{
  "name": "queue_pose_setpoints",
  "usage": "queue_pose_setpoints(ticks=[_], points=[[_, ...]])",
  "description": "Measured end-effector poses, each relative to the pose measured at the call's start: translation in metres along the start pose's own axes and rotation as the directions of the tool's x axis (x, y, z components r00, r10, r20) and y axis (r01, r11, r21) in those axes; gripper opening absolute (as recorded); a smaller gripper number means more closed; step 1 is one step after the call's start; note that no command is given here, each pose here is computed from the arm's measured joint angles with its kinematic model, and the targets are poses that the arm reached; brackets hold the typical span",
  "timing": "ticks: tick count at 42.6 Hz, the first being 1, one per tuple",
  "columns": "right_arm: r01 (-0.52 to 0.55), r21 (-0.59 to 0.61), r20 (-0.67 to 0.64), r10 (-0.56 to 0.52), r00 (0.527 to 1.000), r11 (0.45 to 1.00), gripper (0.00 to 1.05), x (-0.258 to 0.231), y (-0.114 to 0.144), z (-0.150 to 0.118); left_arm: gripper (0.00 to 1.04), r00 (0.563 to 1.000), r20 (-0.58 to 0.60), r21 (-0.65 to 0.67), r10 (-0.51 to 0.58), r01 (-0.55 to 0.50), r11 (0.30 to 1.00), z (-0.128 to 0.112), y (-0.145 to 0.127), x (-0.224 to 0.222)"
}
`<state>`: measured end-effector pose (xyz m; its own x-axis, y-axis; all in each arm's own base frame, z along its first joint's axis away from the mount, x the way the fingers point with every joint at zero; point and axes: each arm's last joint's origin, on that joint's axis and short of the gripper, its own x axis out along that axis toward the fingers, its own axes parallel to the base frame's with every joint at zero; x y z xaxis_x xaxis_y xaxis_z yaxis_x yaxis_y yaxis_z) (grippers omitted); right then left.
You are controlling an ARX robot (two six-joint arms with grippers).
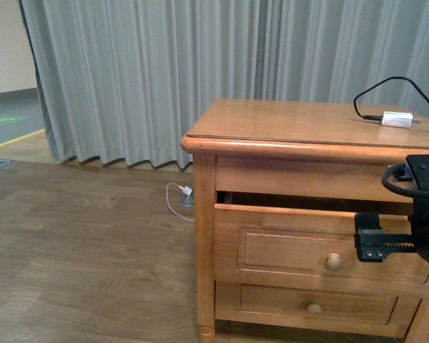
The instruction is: Place pink marker in drawer with both arms
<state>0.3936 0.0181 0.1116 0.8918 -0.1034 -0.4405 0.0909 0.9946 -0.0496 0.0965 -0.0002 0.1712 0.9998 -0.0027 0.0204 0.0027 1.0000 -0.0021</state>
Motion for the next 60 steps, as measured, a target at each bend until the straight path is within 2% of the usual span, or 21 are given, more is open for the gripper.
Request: queue_pose_setpoints(ticks=[8,21,60], points=[[-0.02,0.026,0.044,0.019,0.999,0.999,0.96,0.022,0.0,-0.003,0.99,1.0,0.0,0.0,0.0,0.0,1.0,0.0,0.0,0.0],[-0.031,0.055,0.096,0.025,0.995,0.998,0.96,0.031,0.0,0.0,0.99,1.0,0.0,0.0,0.0,0.0,1.0,0.0,0.0,0.0],[-0.049,0.067,0.126,0.04,0.991,0.997,0.96,0.041,-0.006,0.008,0.99,1.0,0.0,0.0,0.0,0.0,1.0,0.0,0.0,0.0]])
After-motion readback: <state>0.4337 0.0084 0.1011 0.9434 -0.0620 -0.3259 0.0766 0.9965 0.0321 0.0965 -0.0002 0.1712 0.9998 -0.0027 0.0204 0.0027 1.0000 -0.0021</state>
